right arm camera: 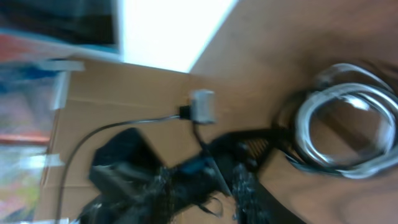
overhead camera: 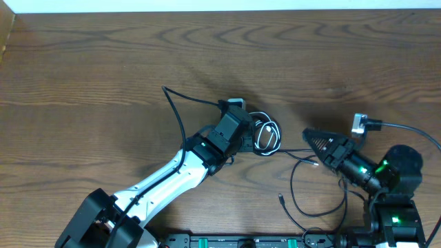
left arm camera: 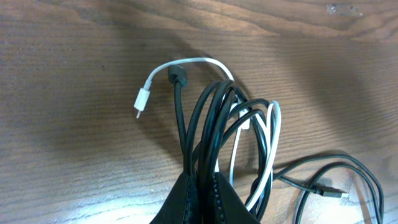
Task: Untangle cables
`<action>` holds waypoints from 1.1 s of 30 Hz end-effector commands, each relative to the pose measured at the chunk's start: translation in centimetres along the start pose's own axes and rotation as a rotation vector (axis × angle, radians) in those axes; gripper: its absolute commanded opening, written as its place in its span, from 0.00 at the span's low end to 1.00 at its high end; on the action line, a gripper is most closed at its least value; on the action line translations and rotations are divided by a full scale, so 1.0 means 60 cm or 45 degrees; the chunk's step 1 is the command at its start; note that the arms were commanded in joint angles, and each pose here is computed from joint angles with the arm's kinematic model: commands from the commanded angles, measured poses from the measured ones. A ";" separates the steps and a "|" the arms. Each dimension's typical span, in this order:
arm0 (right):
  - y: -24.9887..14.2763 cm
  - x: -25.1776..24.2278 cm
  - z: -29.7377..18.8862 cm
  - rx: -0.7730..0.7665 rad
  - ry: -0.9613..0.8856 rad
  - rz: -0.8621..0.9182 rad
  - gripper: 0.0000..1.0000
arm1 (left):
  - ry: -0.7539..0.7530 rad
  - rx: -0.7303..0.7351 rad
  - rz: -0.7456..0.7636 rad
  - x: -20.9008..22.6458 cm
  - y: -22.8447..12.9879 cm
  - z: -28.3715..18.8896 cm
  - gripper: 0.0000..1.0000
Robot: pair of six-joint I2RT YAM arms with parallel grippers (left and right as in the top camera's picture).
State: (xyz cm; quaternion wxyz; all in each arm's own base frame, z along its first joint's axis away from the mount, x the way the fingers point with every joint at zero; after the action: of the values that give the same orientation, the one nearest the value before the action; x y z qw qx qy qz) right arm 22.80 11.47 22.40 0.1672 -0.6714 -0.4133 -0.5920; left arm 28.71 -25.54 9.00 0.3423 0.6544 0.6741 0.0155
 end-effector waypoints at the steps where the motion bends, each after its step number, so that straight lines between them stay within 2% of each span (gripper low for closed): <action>1: 0.000 -0.036 0.002 -0.017 -0.139 -0.165 0.45 | -0.008 -0.006 -0.007 -0.002 0.003 -0.003 0.07; 2: -0.006 -0.049 0.005 0.004 -0.181 -0.177 0.49 | -0.008 -0.006 -0.007 -0.002 0.003 -0.003 0.08; 5: -0.020 -0.067 0.018 0.065 -0.220 -0.233 0.54 | -0.008 -0.006 -0.007 -0.002 0.003 -0.003 0.08; 10: -0.042 -0.107 0.049 0.146 -0.318 -0.196 0.53 | -0.008 -0.005 -0.007 -0.002 0.003 -0.003 0.07; 16: -0.063 -0.125 0.117 0.230 -0.332 -0.265 0.52 | -0.008 -0.005 -0.007 -0.002 0.003 -0.003 0.08; 18: -0.065 -0.129 0.143 0.225 -0.332 -0.254 0.50 | -0.009 -0.004 -0.007 -0.002 0.002 -0.003 0.08; 19: -0.067 -0.136 0.155 0.218 -0.347 -0.225 0.45 | -0.011 -0.002 -0.007 -0.003 0.002 -0.003 0.07; 22: -0.076 -0.167 0.185 0.195 -0.422 -0.077 0.39 | -0.011 -0.001 -0.007 -0.003 0.002 -0.003 0.08; 28: -0.068 -0.189 0.227 0.133 -0.410 0.014 0.45 | -0.004 0.006 -0.007 -0.001 0.000 -0.003 0.08; 33: -0.059 -0.199 0.239 0.082 -0.412 0.102 0.46 | -0.004 0.006 -0.007 -0.001 0.000 -0.003 0.08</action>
State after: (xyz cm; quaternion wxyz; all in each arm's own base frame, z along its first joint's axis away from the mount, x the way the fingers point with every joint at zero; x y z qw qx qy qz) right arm 29.70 19.92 7.50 0.1414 -0.7419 -0.4610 -0.4658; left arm 28.55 -25.48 8.87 0.3382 0.6559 0.6747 0.0135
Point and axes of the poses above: each gripper's point midway between its finger pads, its own z axis out along the fingers, its own x axis along the line the jaws close on, y = z × x, the point moved 1 cm from there along -z, back along the fingers, and after that the axes turned 2 degrees about -z, right-handed, at the moved point
